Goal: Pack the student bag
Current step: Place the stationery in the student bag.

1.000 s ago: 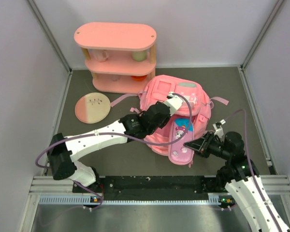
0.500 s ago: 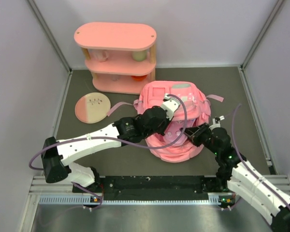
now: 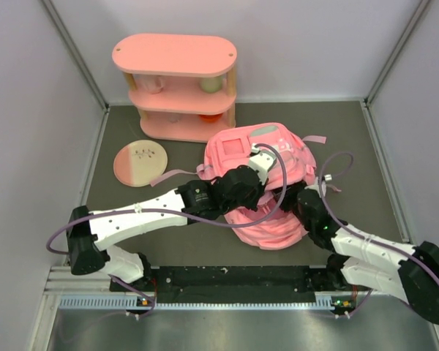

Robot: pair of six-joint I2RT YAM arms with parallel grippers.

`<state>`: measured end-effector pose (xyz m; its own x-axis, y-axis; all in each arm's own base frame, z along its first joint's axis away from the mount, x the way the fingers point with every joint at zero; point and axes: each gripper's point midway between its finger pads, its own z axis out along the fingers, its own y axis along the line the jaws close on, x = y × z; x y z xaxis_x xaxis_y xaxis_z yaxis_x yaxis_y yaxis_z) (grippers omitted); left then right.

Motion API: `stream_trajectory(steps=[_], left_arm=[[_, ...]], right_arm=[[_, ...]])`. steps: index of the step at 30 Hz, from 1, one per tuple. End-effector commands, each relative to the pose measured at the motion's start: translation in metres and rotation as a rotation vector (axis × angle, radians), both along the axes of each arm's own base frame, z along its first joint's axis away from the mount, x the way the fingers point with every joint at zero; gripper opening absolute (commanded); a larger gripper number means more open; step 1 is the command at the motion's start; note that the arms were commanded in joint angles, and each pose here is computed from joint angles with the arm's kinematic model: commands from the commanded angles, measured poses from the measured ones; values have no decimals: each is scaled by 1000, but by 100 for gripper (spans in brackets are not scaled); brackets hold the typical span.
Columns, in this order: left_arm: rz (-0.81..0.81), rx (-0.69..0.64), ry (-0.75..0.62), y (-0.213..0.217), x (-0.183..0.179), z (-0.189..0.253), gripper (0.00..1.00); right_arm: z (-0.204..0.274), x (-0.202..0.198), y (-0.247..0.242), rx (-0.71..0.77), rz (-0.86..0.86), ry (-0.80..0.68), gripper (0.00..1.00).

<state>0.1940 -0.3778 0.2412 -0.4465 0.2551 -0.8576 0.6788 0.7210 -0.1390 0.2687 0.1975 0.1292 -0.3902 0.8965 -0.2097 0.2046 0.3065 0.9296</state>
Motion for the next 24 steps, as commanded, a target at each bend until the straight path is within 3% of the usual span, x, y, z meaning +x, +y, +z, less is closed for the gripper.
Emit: stream_trajectory(steps=[1, 6, 11, 16, 24], left_arm=[[0, -218, -33, -9, -8, 62, 0], [5, -242, -29, -10, -8, 64, 0], [22, -229, -25, -4, -8, 58, 0], [45, -219, -24, 4, -7, 50, 0], [17, -214, -20, -2, -8, 48, 0]], right_arm=[[54, 32, 12, 89, -61, -158, 0], [42, 36, 37, 87, 36, -157, 5], [10, 12, 39, 18, 139, -74, 22], [-9, -14, 11, -45, 114, -22, 44], [-1, -17, 7, -3, 93, -9, 47]])
